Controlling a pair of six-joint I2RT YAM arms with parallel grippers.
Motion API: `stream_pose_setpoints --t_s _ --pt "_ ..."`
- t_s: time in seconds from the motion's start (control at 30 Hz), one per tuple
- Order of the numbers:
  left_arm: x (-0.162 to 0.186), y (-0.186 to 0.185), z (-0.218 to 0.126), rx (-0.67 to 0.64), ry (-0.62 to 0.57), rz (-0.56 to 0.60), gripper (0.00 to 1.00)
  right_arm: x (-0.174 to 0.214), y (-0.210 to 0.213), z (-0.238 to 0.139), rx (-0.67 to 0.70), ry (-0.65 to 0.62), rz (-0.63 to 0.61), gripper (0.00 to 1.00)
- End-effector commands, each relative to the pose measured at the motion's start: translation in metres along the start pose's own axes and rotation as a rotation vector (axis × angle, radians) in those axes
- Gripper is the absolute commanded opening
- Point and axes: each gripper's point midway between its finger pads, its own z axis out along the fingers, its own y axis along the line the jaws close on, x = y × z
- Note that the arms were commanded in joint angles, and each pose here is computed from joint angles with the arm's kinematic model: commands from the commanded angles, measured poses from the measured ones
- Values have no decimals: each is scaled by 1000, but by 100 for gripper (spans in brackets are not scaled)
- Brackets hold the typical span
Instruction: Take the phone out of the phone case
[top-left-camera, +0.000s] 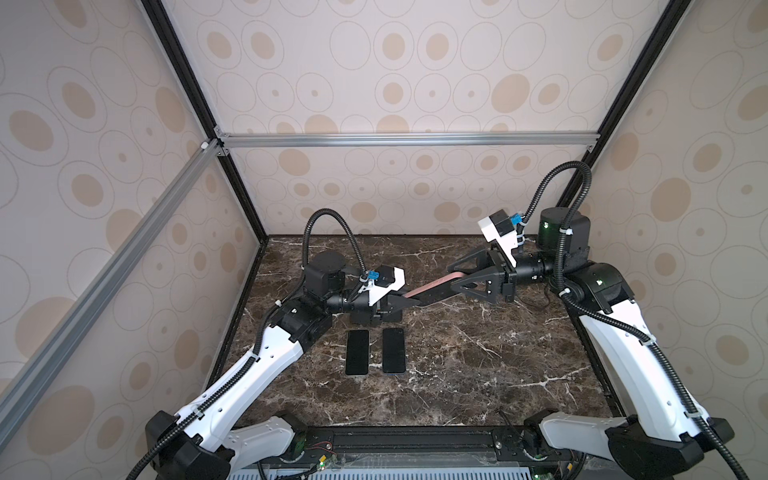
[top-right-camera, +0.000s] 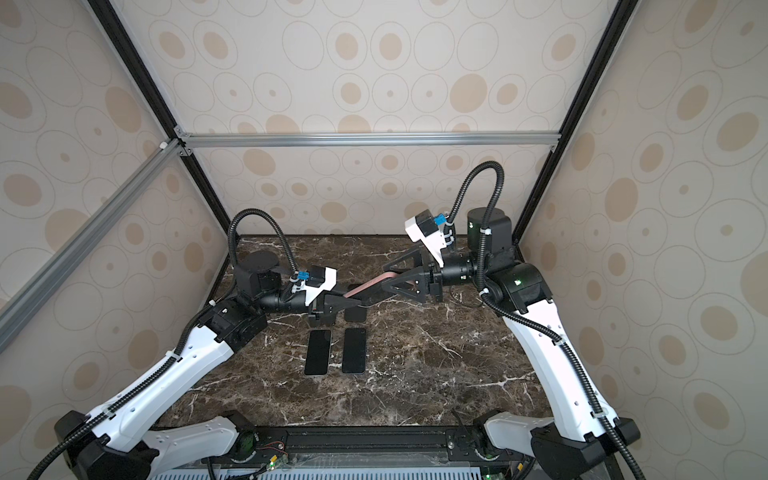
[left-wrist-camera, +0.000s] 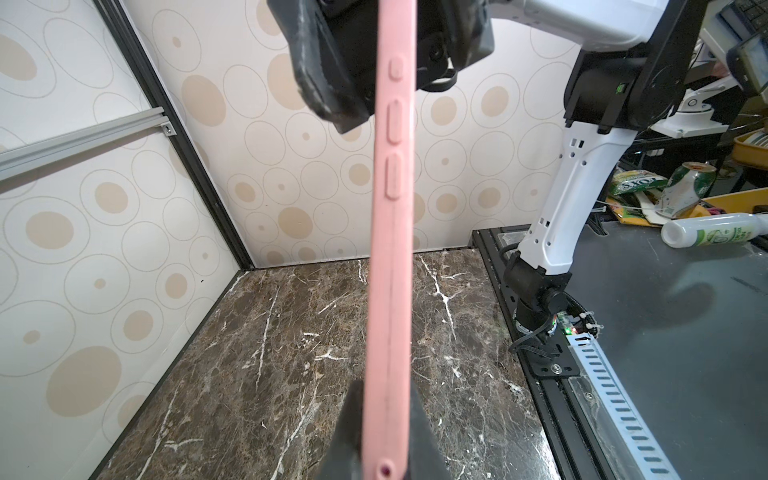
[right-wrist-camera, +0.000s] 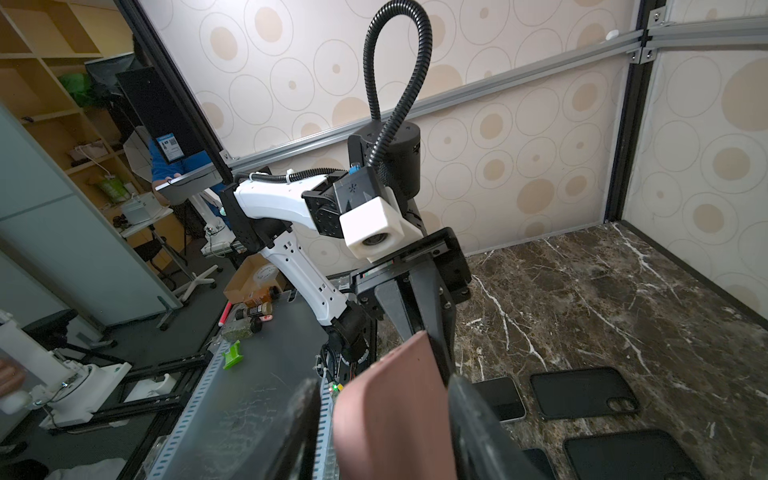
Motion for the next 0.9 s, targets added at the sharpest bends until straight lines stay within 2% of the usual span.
stream_pose_setpoints --t_s 0.0,0.13,0.3,0.53,0.7,0.87 --pt "-42 -5 -12 -2 -100 130 0 -6 5 2 -19 -5 -21 47" --pt "-42 -6 -13 -5 -102 133 0 -7 5 4 -28 -12 1 40" --pt "-38 2 -13 -52 -85 156 0 -13 7 5 -58 -33 56 38" --pt "-38 10 -12 -89 -73 183 0 -11 -4 6 -12 -32 162 35" --pt "-34 17 -12 -120 -49 194 0 -10 -11 8 3 -30 225 41" --pt "-31 23 -11 -152 -30 204 0 -11 -21 10 25 -47 295 42"
